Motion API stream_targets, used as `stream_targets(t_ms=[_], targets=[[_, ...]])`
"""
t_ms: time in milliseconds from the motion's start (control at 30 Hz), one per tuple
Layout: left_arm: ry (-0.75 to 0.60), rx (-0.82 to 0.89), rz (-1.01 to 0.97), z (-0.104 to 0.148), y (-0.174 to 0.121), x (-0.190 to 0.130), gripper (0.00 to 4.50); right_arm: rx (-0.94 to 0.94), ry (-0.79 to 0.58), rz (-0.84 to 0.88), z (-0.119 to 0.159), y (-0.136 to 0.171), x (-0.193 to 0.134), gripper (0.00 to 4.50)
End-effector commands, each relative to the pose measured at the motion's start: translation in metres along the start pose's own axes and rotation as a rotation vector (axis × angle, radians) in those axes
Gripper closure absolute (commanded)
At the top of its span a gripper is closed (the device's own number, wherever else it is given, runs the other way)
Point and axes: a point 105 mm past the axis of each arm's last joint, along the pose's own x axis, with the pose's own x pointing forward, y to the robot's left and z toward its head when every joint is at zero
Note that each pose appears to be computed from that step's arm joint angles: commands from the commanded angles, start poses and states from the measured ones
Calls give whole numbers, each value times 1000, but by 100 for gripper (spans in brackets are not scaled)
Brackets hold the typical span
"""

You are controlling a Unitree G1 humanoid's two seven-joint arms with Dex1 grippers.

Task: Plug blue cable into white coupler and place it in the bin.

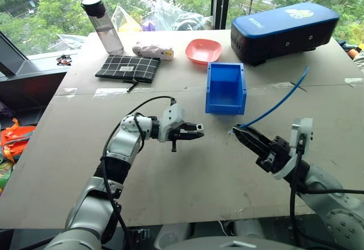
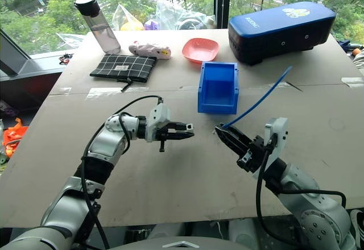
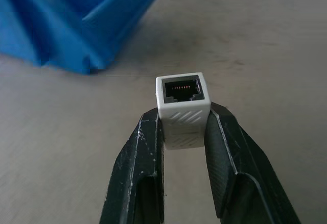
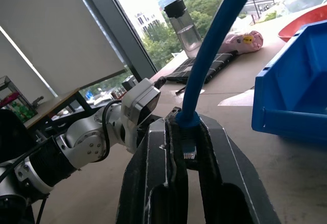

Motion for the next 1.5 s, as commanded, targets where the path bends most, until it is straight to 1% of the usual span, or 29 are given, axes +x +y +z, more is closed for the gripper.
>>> stream_targets(t_ms=[33,133,267,333,467,600,733,967,1233,1333,1433,1500], targets=[[16,89,-120,12,-11,22,401,-151,126,117,-8,-3,9,450],[63,115,-189,6,-15,34,401,-257,247,210,-19,-16,16,450],[139,138,-246,-8,-16,35,401,-365,357,315,-29,-32,26,450],[156,142,-256,-11,-15,34,401,-398,389,357,-33,-35,30,450],[161,156,-253,-10,-13,38,401,-428,418,415,-38,-37,36,450],[153,157,-247,-9,-15,40,401,-464,450,438,-46,-41,37,450],[153,158,-247,-9,-17,38,401,-470,447,442,-45,-44,40,450],[155,164,-241,-7,-18,37,401,-505,520,455,-54,-52,42,450],[157,173,-226,-6,-15,36,401,-560,710,475,-76,-64,32,450],[155,176,-222,-5,-15,36,401,-563,755,485,-82,-65,31,450],[152,180,-219,-4,-16,38,401,-557,830,496,-95,-67,29,450],[150,181,-215,-4,-16,39,401,-540,854,480,-100,-70,31,450]])
